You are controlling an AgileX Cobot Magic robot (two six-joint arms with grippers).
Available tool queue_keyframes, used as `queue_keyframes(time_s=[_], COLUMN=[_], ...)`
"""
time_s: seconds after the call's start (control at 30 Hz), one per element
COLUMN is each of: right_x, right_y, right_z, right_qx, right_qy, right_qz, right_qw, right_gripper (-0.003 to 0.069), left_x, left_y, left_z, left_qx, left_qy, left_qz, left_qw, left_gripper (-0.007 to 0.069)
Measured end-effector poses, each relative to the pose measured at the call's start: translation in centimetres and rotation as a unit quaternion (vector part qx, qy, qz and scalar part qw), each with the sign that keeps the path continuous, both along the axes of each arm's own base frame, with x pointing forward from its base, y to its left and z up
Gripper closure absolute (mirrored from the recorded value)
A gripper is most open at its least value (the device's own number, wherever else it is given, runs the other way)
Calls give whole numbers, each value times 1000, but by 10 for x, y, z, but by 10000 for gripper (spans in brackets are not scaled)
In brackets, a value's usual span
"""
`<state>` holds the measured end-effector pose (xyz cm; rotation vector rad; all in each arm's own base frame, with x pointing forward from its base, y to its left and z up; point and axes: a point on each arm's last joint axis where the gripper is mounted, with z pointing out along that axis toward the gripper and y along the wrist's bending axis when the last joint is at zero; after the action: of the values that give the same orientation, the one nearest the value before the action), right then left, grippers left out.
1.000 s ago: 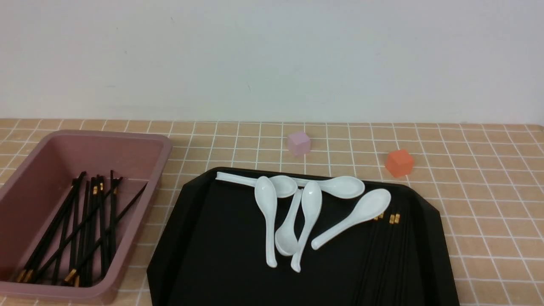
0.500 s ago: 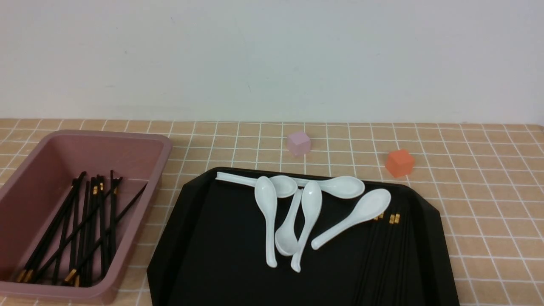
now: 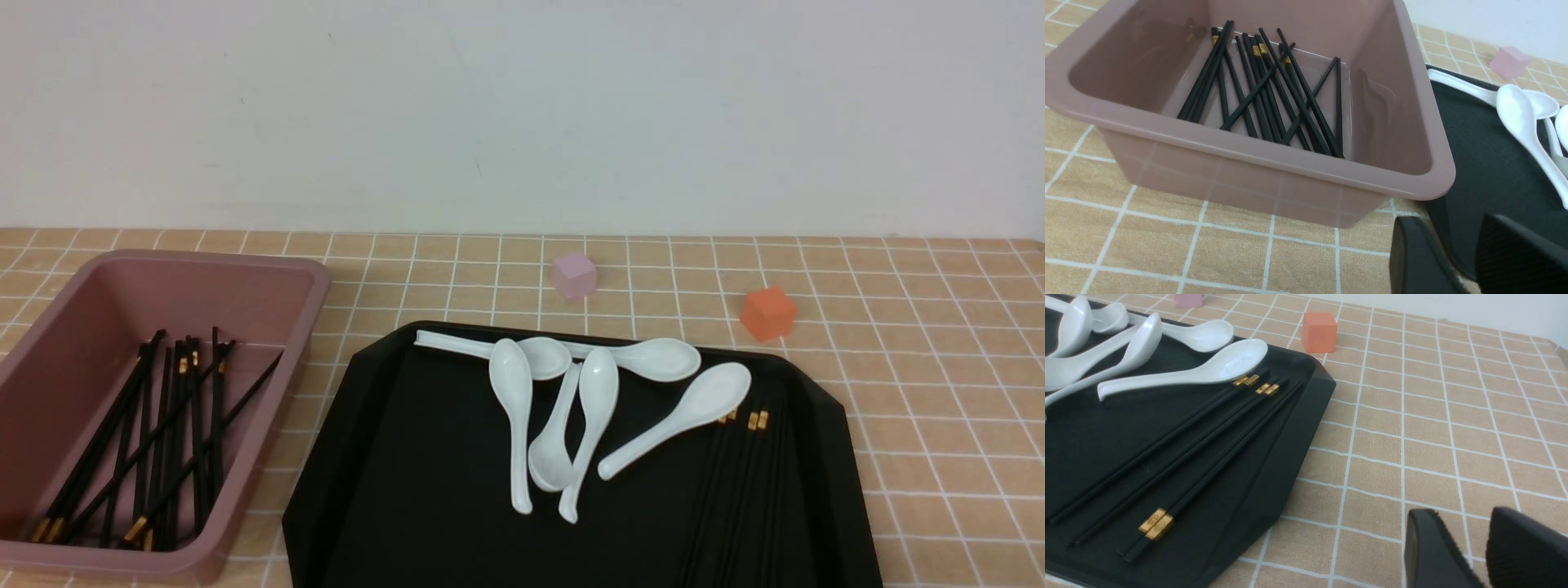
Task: On brown tablecloth take chopsticks from black tray and put them in box.
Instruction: 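Move the gripper over the chopsticks on the black tray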
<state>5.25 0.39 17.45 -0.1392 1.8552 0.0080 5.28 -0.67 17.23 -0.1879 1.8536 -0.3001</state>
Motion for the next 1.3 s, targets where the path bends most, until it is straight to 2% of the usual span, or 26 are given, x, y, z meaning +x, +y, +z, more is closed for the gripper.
queue_keyframes(time_s=[0.73, 0.9, 0.93, 1.0, 1.03, 1.07, 1.1, 1.13, 1.17, 1.2, 1.27, 1.3], right_x=[0, 2, 2, 3, 3, 3, 3, 3, 3, 3, 3, 3], right_y=[0, 1, 1, 3, 4, 5, 5, 6, 6, 6, 7, 7], right_z=[0, 4, 6, 12, 15, 17, 18, 20, 21, 21, 22, 22], right_qx=[0, 10, 29, 125, 194, 281, 310, 412, 471, 480, 545, 552], right_qy=[0, -32, -42, -63, -69, -70, -70, -65, -59, -58, -47, -46], right_qz=[0, 0, -1, -10, -17, -26, -29, -40, -46, -47, -55, -55], right_qw=[1000, 999, 999, 990, 978, 957, 948, 908, 879, 874, 835, 831], right_gripper=[420, 420, 420, 420, 420, 420, 420, 420, 420, 420, 420, 420], left_x=[0, 0, 0, 0, 0, 0, 0, 0, 0, 0, 0, 0], left_y=[0, 0, 0, 0, 0, 0, 0, 0, 0, 0, 0, 0], left_z=[0, 0, 0, 0, 0, 0, 0, 0, 0, 0, 0, 0], left_qx=[0, 0, 0, 0, 0, 0, 0, 0, 0, 0, 0, 0], left_qy=[0, 0, 0, 0, 0, 0, 0, 0, 0, 0, 0, 0], left_qz=[0, 0, 0, 0, 0, 0, 0, 0, 0, 0, 0, 0], left_qw=[1000, 1000, 1000, 1000, 1000, 1000, 1000, 1000, 1000, 1000, 1000, 1000], left_gripper=[387, 387, 387, 387, 387, 387, 387, 387, 387, 387, 387, 387])
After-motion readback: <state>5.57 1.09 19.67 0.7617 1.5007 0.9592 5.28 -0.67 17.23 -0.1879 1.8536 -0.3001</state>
